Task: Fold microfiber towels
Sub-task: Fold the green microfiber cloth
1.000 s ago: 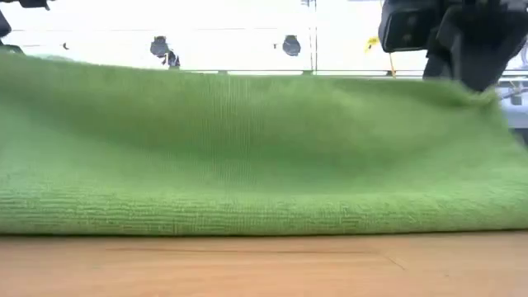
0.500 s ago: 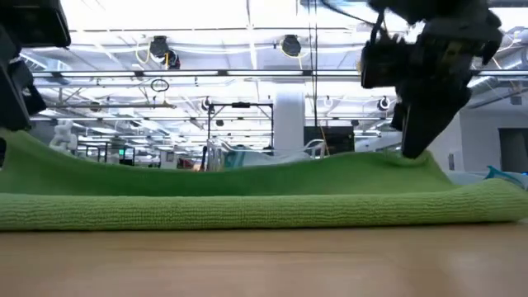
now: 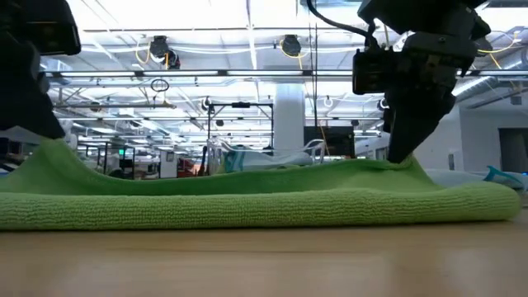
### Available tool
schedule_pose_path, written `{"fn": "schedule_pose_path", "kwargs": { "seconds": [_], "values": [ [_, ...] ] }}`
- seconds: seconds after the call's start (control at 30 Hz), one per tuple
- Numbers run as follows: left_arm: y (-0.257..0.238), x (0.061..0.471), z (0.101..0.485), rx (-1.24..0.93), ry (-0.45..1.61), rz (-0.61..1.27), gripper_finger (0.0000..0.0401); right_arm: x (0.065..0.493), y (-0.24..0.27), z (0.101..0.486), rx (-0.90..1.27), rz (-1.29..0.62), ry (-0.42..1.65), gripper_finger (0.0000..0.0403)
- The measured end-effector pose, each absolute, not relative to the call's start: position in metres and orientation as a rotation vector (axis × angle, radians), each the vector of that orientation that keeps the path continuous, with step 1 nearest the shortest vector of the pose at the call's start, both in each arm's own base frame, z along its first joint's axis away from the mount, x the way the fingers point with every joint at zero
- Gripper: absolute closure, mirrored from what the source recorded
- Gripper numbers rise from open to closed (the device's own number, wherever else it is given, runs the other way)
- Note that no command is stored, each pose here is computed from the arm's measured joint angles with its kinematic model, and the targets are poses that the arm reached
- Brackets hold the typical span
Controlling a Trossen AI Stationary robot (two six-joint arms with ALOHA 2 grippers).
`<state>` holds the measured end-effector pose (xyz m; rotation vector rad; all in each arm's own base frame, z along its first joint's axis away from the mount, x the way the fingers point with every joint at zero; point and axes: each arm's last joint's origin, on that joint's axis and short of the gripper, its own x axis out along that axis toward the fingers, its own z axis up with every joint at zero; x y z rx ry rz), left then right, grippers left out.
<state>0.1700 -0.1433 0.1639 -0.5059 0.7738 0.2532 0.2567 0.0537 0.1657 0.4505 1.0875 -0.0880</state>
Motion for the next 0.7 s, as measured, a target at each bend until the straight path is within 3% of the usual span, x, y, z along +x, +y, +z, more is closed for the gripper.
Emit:
{"fn": "schedule_pose_path", "kwargs": {
  "seconds": [0.27,0.5,0.7],
  "values": [
    [-0.136,0.176,0.164,-0.509,0.761,0.291,0.0396,0.257,0.051,0.166,0.444,-0.095,1.083,0.0387],
    [-0.133,0.175,0.162,-0.534,0.786,0.328,0.0353,0.256,0.046,0.165,0.475,-0.223,1.071,0.0267],
    [-0.123,0.164,0.155,-0.652,0.842,0.526,0.0298,0.255,0.039,0.165,0.578,-0.304,1.068,0.0179]
  ]
}}
